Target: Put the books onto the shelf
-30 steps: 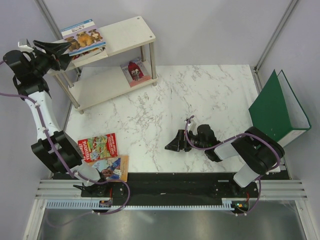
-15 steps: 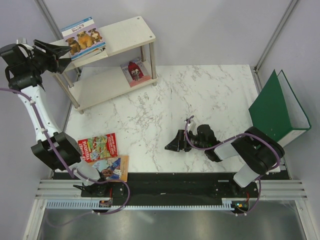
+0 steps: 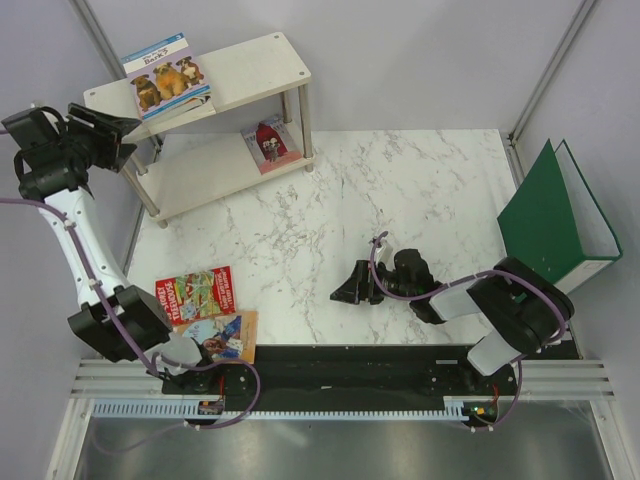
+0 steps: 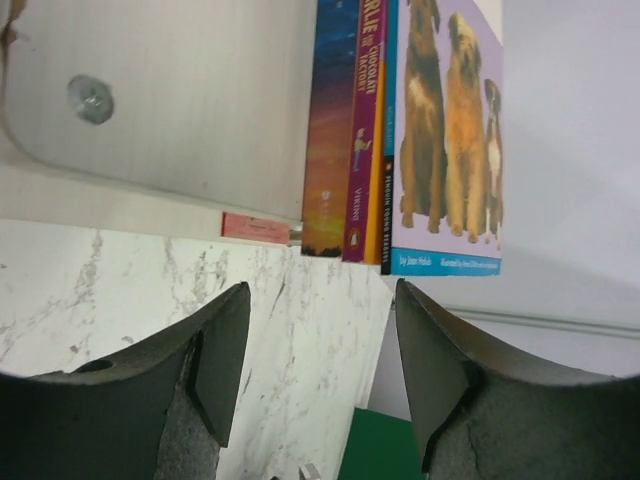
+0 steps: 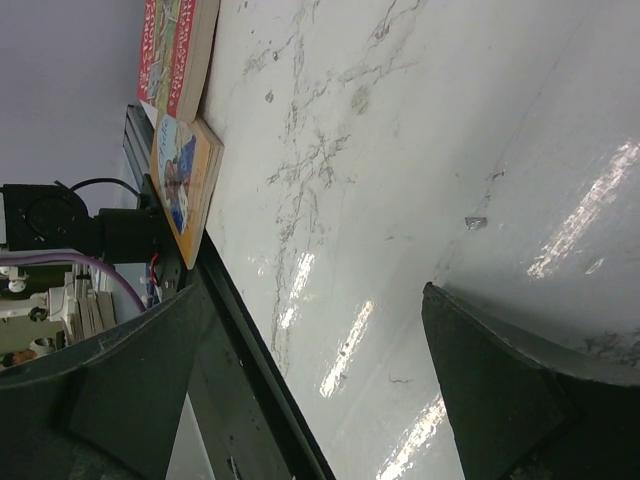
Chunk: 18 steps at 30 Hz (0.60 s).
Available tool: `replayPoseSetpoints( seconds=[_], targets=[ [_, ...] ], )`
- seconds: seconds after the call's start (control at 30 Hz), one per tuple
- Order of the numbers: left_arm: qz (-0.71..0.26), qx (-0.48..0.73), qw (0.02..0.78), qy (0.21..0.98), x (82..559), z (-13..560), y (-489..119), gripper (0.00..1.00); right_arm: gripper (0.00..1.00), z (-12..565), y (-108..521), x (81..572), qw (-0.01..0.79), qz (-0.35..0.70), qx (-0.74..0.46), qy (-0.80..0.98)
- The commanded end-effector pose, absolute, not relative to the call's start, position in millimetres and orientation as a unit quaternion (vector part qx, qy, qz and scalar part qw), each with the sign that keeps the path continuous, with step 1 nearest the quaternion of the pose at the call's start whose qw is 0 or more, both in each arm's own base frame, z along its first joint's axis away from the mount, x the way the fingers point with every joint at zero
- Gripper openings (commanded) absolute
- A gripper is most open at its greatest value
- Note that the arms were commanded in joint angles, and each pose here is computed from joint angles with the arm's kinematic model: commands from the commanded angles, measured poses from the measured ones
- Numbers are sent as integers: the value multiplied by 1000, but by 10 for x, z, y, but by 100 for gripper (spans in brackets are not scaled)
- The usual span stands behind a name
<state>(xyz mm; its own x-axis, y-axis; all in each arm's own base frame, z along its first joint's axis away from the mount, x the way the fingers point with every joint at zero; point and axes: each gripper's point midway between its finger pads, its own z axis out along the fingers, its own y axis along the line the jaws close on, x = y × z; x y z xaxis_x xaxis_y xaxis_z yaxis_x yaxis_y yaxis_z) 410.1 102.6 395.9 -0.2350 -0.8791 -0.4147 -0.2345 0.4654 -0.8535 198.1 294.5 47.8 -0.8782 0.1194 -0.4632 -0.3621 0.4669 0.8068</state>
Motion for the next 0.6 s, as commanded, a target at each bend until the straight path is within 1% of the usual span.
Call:
replayPoseSetpoints(
  seconds=[0.0, 0.13, 0.23, 0.3, 0.33, 0.37, 0.4, 0.43, 0.57],
  targets=[
    [-256, -371, 535, 714, 3799, 4108, 1081, 67, 98, 213, 2801, 1873, 209, 461, -67, 860],
    [-245, -357, 537, 724, 3577, 3995, 947, 67, 98, 275, 2840, 1892, 213, 457, -71, 860],
    [-239, -378, 490, 748, 3337, 3372, 824, 68, 98, 395, 2966, 1926, 218, 459, -84, 857],
    [-242, -383, 467, 759, 3222, 3075, 739, 68, 98, 483, 3097, 1975, 221, 453, -96, 858],
    [-240, -391, 442, 771, 3095, 2774, 666, 68, 98, 502, 3189, 1941, 222, 449, -114, 858],
    [-236, -398, 429, 776, 3021, 2617, 637, 68, 98, 572, 3318, 1995, 223, 453, -123, 854],
    [-236, -405, 418, 779, 2949, 2471, 595, 68, 98, 572, 3406, 1937, 214, 453, -136, 854],
    [-229, -417, 393, 787, 2811, 2165, 539, 68, 98, 583, 3473, 1940, 212, 455, -141, 853],
    [-196, -423, 333, 820, 2543, 1551, 480, 68, 98, 632, 3878, 1976, 191, 473, -163, 845]
  ],
)
